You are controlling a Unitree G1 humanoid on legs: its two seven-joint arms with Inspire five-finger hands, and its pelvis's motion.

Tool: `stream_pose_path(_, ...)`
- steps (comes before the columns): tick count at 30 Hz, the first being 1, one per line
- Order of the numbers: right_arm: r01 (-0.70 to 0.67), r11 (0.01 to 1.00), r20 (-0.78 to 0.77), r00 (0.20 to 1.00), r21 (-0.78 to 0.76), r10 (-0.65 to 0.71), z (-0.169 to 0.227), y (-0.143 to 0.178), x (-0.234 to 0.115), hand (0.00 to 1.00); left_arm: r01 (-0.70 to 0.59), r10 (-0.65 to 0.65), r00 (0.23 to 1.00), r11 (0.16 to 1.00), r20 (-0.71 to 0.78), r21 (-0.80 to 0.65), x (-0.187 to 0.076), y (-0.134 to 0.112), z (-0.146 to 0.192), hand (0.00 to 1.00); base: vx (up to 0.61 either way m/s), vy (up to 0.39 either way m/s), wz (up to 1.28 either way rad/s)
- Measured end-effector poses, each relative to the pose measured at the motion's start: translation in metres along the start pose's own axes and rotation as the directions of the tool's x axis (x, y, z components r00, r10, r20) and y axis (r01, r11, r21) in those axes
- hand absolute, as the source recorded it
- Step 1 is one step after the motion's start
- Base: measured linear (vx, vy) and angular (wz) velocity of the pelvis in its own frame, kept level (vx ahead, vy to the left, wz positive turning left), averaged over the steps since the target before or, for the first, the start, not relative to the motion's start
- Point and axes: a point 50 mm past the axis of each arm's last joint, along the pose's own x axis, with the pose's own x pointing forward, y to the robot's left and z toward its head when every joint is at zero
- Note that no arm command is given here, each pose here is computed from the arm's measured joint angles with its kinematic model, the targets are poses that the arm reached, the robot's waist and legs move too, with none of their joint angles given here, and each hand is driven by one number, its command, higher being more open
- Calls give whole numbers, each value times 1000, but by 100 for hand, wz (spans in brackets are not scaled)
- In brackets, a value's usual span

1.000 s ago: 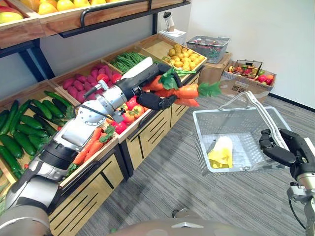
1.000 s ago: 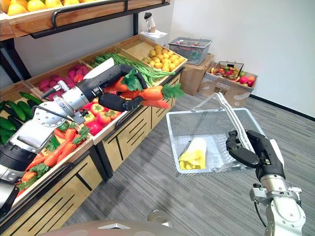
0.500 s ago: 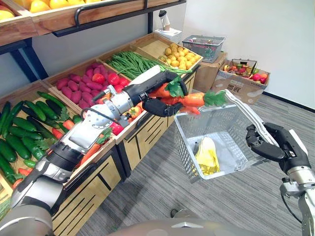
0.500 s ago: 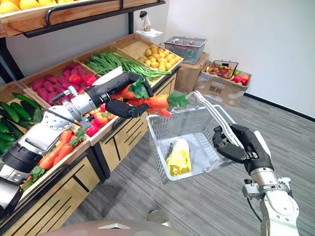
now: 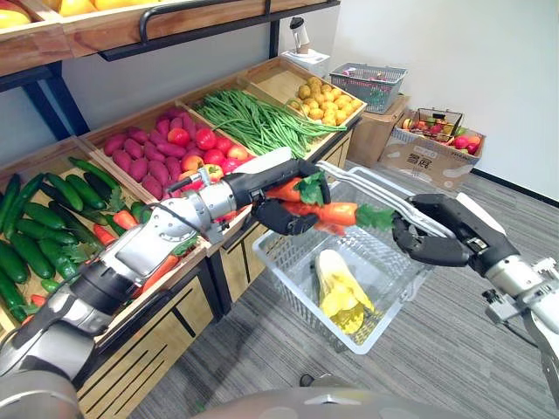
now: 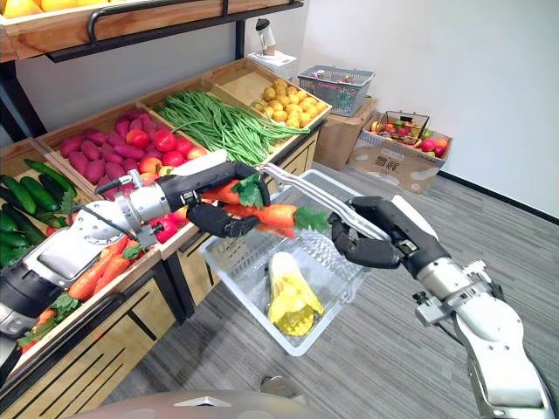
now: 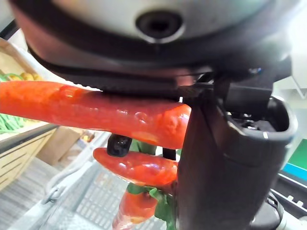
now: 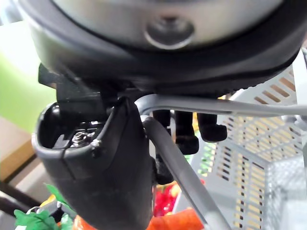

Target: Pick vegetable in the basket

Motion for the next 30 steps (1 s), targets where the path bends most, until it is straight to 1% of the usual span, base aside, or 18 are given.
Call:
stream_pose_path(3,-79,997,55,995,-4,79,10,8,16,0,38,-38,999,999,-22,0,-12,-7,-1,0,0,0,0)
stream_pose_path(5,-109,994,87,990,0,108,14,12,22,0,54,-55,998,998,-23,-10,-16,-11,1,0,0,0,0)
stream_pose_path(11,-162,987,163,973,-9,161,27,19,35,0,19,-21,999,998,-39,-55,-34,-15,0,0,-28,38,9)
stream_pose_path(16,-177,984,165,971,-5,176,27,21,36,0,5,-10,998,996,-66,-85,-47,-21,-2,0,-11,49,19)
stream_pose_path(22,-210,978,182,961,4,206,29,26,40,0,10,-18,997,996,-81,-94,-50,-26,-4,0,3,66,12)
stream_pose_path(27,-208,978,201,958,-7,205,33,23,43,0,24,-28,994,999,-102,-41,-50,-28,-5,0,5,54,6)
stream_pose_path(30,-205,979,223,954,-5,201,38,21,45,0,61,-66,993,997,-102,-48,-47,-38,-6,0,-1,43,1)
